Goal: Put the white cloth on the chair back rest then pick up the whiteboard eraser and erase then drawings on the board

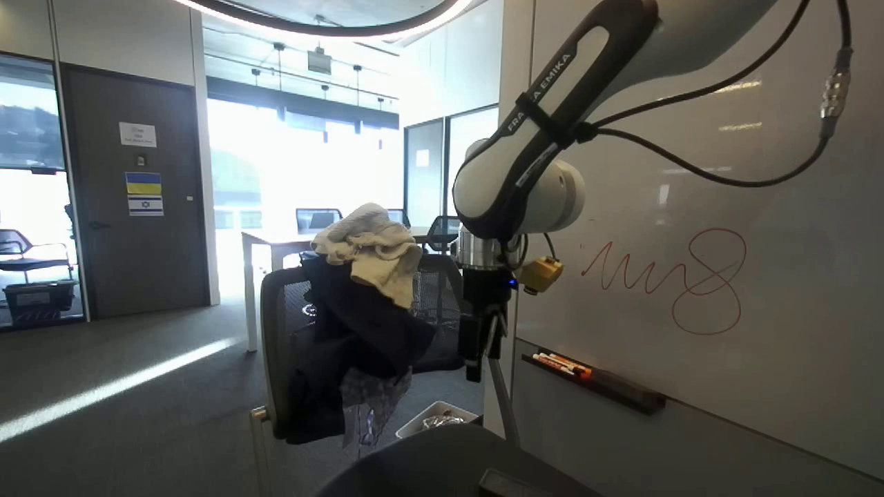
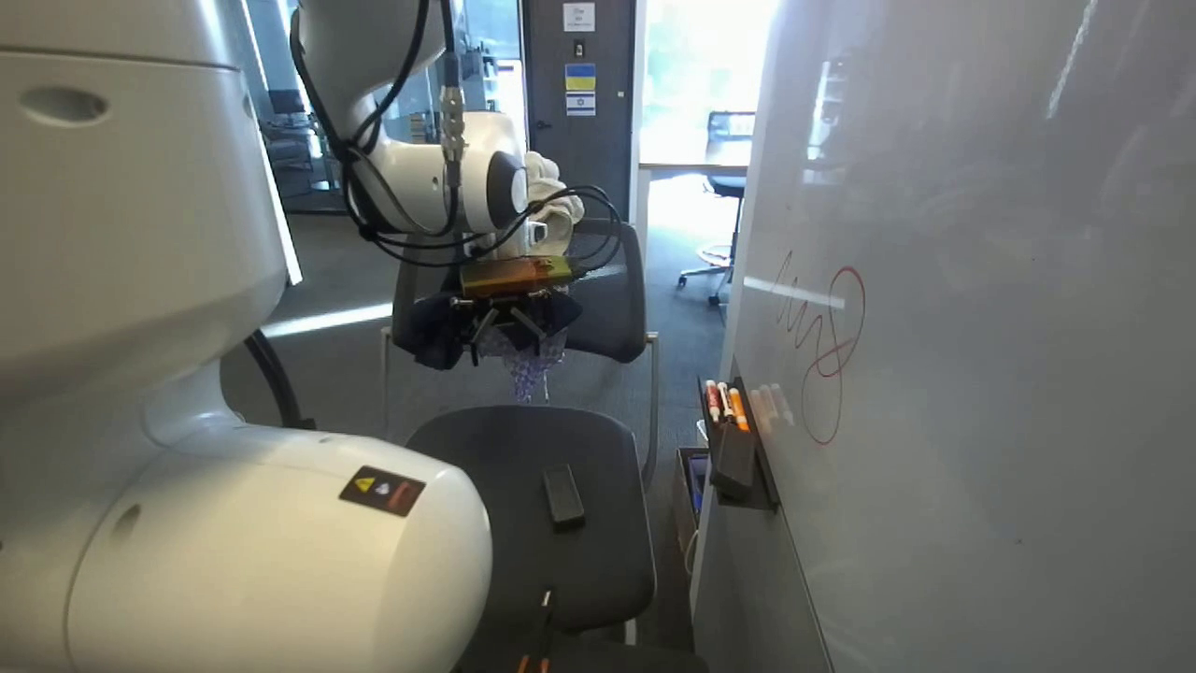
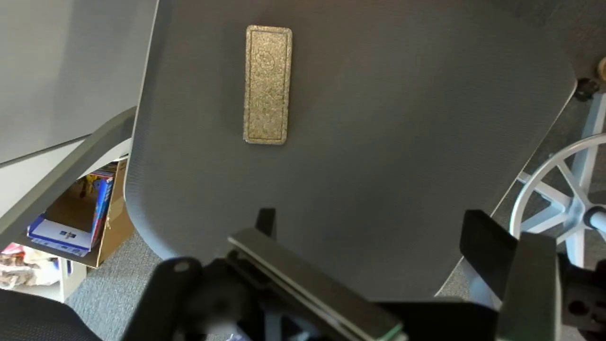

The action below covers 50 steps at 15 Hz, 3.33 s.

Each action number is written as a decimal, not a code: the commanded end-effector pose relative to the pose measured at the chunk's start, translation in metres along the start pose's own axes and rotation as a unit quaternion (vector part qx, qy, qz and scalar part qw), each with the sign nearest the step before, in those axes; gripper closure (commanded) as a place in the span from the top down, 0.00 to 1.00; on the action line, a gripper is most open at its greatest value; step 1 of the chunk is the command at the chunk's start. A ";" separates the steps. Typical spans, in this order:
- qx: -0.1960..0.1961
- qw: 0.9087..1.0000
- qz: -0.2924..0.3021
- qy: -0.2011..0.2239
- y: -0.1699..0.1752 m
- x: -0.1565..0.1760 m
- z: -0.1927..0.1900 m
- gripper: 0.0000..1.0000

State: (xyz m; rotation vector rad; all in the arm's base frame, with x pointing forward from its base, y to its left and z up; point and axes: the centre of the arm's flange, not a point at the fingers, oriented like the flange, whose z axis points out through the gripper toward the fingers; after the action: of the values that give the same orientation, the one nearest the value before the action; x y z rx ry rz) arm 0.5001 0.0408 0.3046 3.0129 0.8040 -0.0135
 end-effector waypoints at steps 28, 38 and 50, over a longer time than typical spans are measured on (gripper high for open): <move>-0.051 0.999 -0.002 -0.004 0.036 -0.033 0.257 1.00; -0.066 0.998 -0.003 -0.006 0.042 -0.030 0.266 0.31; -0.130 0.973 0.192 -0.010 0.090 -0.124 0.112 0.31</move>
State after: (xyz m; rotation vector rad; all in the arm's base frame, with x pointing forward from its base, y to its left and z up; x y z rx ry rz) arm 0.4632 -0.0997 0.1363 2.9084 0.3700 0.0378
